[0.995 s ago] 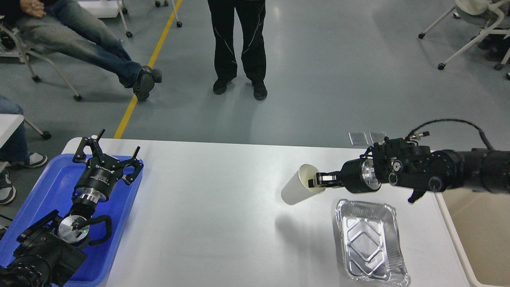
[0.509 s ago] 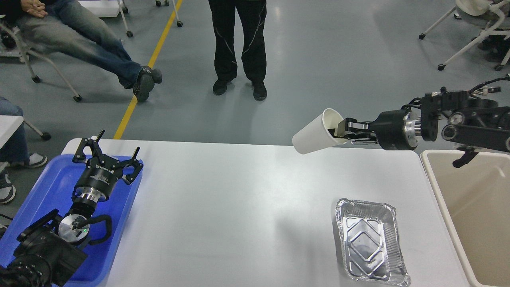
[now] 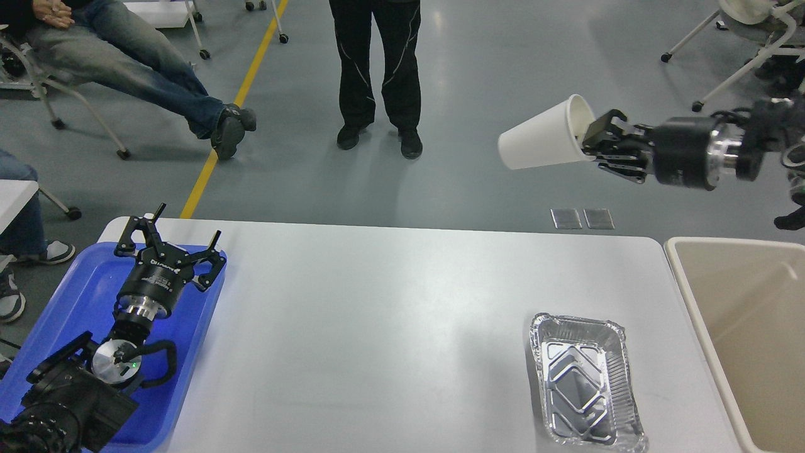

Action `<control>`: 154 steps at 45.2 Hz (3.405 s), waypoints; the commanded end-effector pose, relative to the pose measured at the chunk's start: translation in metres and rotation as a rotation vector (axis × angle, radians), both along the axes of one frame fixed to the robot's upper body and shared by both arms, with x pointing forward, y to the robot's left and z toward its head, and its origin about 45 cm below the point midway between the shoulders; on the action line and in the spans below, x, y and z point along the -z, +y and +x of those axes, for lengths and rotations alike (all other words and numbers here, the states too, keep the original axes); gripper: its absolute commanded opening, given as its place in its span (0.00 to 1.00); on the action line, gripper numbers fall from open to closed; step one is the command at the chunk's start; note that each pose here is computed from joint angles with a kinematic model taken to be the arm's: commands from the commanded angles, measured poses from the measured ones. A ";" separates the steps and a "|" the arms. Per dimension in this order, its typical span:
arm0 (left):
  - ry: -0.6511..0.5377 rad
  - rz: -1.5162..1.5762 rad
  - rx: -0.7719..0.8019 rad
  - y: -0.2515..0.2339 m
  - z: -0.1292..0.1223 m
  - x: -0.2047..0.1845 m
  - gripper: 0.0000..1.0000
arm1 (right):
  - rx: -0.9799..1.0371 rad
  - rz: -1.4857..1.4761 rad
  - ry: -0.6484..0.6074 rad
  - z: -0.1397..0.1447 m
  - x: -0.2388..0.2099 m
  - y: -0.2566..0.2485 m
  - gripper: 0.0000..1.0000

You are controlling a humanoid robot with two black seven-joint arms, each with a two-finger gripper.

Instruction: Tidy desktop

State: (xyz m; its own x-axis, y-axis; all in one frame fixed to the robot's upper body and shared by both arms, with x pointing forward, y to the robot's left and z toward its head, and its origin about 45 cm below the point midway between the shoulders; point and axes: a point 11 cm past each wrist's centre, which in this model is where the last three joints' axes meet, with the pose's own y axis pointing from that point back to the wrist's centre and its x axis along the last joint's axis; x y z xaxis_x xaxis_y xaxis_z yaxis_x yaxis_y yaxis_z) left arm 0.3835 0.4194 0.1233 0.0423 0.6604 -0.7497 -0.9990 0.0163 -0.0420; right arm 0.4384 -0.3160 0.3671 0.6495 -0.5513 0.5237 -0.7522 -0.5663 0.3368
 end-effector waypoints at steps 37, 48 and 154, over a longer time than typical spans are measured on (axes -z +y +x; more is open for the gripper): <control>0.000 0.000 0.000 0.000 0.000 0.000 1.00 | 1.106 -0.275 -0.009 -0.047 0.064 -0.305 0.00; -0.001 0.000 0.001 0.000 0.000 0.000 1.00 | 1.311 -0.441 0.078 -0.076 0.089 -0.335 0.00; 0.000 0.000 0.000 0.000 0.000 0.000 1.00 | 1.470 0.444 0.179 -0.038 0.147 -0.261 1.00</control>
State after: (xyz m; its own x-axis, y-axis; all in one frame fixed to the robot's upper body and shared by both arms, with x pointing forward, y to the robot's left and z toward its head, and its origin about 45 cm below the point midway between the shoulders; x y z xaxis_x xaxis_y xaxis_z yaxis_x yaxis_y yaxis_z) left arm 0.3835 0.4196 0.1232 0.0419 0.6605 -0.7496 -0.9990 0.0159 -0.0418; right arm 0.3660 -0.5821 0.1644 -0.4879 -0.7892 0.3731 -0.5678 0.6115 0.5510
